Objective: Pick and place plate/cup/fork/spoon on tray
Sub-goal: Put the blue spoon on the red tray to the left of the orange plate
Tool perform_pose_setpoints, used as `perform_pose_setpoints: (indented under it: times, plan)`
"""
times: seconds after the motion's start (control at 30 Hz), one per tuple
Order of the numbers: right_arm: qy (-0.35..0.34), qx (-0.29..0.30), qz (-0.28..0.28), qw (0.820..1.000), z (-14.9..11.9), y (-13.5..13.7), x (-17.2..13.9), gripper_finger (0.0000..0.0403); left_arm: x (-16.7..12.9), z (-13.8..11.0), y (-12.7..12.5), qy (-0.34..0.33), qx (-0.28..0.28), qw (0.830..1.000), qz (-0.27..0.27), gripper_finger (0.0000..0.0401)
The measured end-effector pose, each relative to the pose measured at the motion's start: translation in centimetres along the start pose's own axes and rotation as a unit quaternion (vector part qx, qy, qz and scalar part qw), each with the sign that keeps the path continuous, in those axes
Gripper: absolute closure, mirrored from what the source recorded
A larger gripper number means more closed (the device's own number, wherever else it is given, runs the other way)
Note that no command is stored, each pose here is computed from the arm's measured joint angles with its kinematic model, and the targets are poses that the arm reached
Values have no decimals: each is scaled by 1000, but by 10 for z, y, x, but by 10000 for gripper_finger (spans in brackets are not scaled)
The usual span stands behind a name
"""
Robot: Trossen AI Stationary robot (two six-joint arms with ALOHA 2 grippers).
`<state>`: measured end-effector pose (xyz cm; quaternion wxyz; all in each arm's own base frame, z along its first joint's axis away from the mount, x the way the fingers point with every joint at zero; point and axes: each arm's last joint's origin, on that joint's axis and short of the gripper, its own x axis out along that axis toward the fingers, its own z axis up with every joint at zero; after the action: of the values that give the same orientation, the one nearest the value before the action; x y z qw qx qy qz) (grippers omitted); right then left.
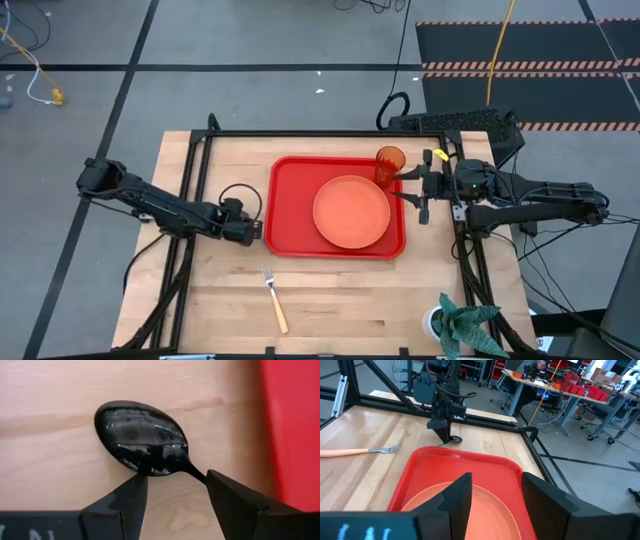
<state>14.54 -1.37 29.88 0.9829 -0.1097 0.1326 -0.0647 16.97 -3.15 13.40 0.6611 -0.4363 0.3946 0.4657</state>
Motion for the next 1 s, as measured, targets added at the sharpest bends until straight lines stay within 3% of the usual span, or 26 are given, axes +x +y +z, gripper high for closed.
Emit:
perform_pose_setpoints:
  times: [0.13, 0.47, 0.67, 0.8, 0.9, 1.0]
  plan:
    - [0, 0, 0, 1000, 0, 0, 0, 239, -3, 1, -8, 0, 15, 1000, -27, 220]
    - [0, 0, 0, 1000, 0, 0, 0, 239, -14, 4, -23, -7, 66, 996, -54, 391]
    - [0, 0, 0, 1000, 0, 0, 0, 239, -14, 3, -22, 5, 80, 995, -53, 372]
    - [0, 0, 0, 1000, 0, 0, 0, 239, -14, 3, -22, 0, 171, 984, -54, 349]
    - [0, 0, 0, 1000, 0, 0, 0, 239, -14, 3, -23, -6, 280, 958, -55, 327]
    - [0, -1, 0, 1000, 0, 0, 0, 239, -15, 3, -24, -17, 395, 916, -62, 312]
